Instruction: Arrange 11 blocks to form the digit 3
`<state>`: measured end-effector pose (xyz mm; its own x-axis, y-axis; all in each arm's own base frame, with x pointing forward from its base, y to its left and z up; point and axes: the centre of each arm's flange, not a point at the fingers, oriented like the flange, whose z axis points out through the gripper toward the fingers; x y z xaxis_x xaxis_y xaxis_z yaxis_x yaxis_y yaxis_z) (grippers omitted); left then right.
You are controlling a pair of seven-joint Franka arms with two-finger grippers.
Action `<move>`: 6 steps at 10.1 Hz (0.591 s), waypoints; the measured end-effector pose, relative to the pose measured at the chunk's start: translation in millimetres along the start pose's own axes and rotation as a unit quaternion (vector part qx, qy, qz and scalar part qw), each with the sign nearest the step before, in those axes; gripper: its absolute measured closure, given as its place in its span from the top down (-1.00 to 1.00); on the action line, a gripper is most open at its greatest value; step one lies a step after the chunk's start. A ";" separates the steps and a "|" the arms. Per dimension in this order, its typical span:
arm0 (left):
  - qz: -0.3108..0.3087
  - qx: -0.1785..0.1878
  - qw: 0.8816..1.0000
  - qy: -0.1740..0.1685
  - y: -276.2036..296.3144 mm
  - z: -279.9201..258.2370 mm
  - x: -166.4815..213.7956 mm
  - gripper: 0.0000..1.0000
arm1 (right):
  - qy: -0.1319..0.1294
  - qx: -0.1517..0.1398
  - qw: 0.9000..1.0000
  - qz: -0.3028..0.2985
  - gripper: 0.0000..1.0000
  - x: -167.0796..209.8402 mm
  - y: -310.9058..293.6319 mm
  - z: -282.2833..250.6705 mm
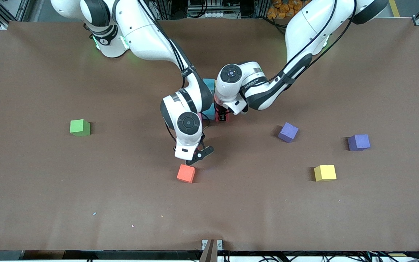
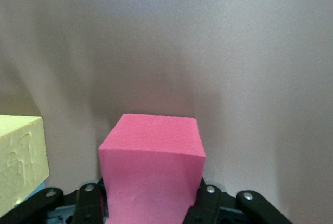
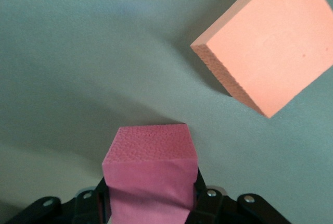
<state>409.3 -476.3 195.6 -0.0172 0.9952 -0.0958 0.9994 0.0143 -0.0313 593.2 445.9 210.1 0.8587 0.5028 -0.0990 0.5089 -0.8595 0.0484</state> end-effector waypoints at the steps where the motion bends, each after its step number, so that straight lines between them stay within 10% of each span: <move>1: 0.000 0.000 1.000 0.000 -0.3 0.2 -0.2 0.10 | 0.000 0.002 1.000 0.021 0.17 0.0 -0.5 -1.4; 6: 0.000 0.001 1.000 0.000 -0.5 1.0 -0.1 0.11 | -0.026 0.026 0.993 0.109 0.12 -6.1 -8.1 -18.7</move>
<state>408.7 -476.5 194.6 -0.0168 0.9953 -0.0957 0.9994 0.0137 -0.0328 585.0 451.5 228.9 0.9429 0.3006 -0.1434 0.3069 -0.9514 0.0235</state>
